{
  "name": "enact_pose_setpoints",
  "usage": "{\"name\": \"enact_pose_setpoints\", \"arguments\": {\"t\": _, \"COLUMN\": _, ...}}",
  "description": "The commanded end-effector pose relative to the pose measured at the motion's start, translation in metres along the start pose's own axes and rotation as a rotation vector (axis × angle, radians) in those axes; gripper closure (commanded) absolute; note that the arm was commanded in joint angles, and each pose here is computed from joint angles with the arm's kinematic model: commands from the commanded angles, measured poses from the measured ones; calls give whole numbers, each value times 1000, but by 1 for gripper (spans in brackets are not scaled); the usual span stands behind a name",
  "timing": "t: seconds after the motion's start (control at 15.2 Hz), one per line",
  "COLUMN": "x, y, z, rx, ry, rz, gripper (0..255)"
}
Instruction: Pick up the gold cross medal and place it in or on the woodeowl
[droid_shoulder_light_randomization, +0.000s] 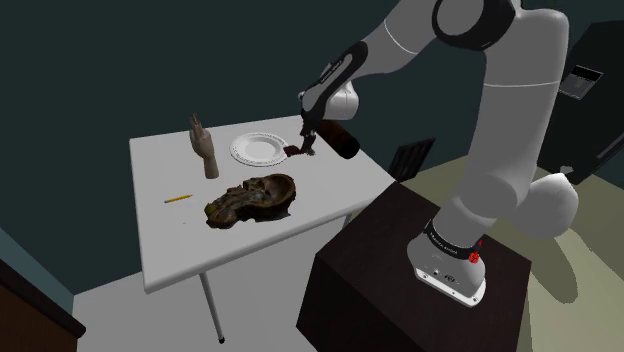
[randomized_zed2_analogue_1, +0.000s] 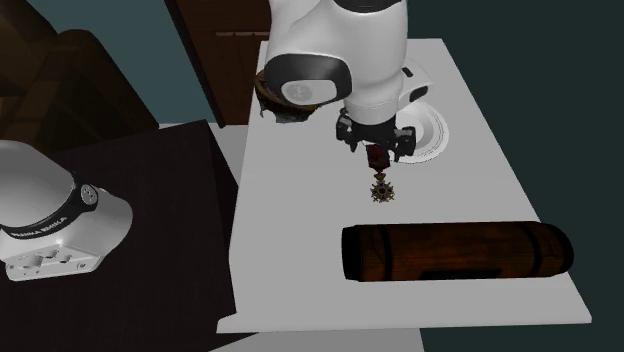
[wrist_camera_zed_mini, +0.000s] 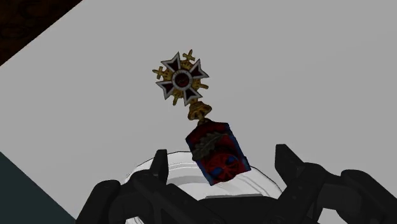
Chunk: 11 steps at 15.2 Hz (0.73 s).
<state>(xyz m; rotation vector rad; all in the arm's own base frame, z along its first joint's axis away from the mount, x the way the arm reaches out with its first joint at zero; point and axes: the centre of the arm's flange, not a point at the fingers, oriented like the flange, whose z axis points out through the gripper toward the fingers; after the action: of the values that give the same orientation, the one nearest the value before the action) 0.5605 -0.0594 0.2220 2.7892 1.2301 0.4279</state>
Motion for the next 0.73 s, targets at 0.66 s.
{"name": "enact_pose_setpoints", "arguments": {"t": 0.66, "x": 4, "y": 3, "z": 48, "rx": -5, "ry": 10, "rz": -15, "gripper": 0}}
